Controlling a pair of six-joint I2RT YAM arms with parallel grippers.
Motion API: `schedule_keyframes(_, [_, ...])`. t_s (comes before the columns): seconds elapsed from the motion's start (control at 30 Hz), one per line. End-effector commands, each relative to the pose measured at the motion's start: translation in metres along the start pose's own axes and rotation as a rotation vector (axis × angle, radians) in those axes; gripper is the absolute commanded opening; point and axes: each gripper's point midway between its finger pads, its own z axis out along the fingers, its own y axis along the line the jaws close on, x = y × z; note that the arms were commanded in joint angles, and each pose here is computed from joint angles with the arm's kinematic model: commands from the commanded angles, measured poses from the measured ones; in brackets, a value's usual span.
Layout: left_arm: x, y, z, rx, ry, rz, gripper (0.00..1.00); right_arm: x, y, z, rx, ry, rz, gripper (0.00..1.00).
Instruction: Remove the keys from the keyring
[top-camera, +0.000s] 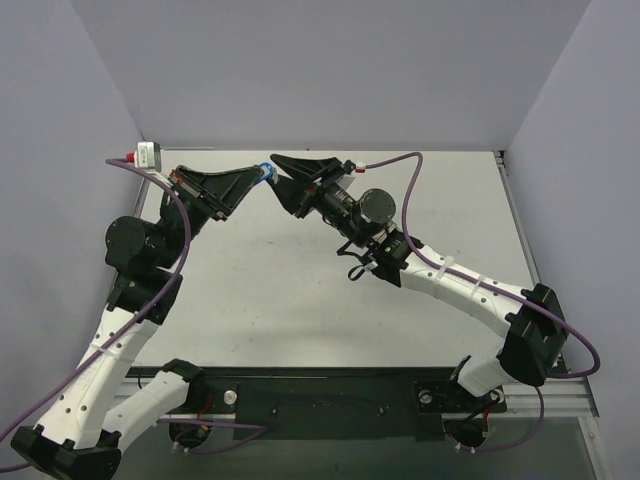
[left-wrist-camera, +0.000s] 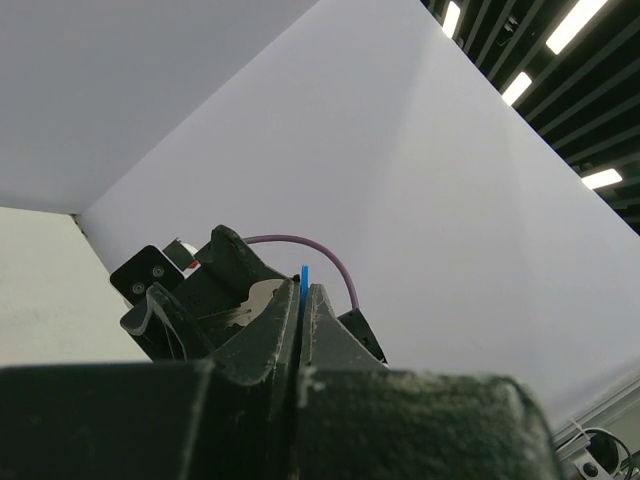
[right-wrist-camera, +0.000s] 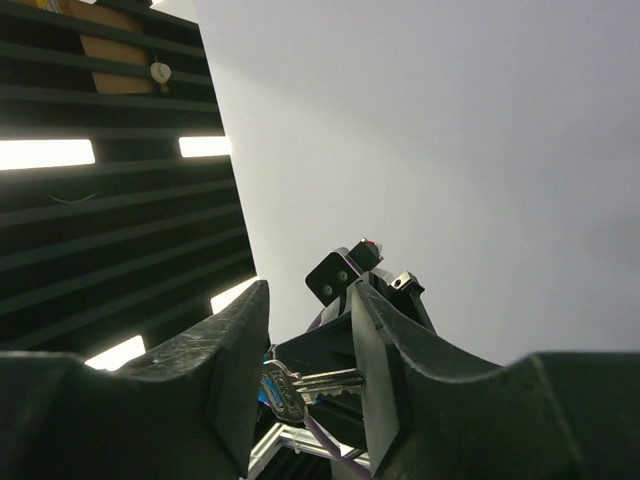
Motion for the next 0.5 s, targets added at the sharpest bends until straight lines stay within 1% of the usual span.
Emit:
schedule_keyframes(0.0, [-0.005, -0.016, -0.004, 0.048, -0.017, 0.034, 0.00, 0.013, 0.056, -0.012, -0.108, 0.060, 0.416, 0.32])
schedule_keyframes(0.23, [-0.004, -0.008, -0.006, 0.011, -0.017, 0.039, 0.00, 0.013, 0.056, -0.013, -0.103, 0.056, 0.401, 0.29])
schedule_keyframes(0.4, [-0.004, -0.004, -0.011, -0.026, -0.023, 0.055, 0.00, 0.010, 0.056, -0.015, -0.101, 0.045, 0.385, 0.29])
schedule_keyframes(0.47, [-0.005, 0.001, -0.013, -0.054, -0.030, 0.061, 0.00, 0.007, 0.057, -0.017, -0.106, 0.036, 0.372, 0.25])
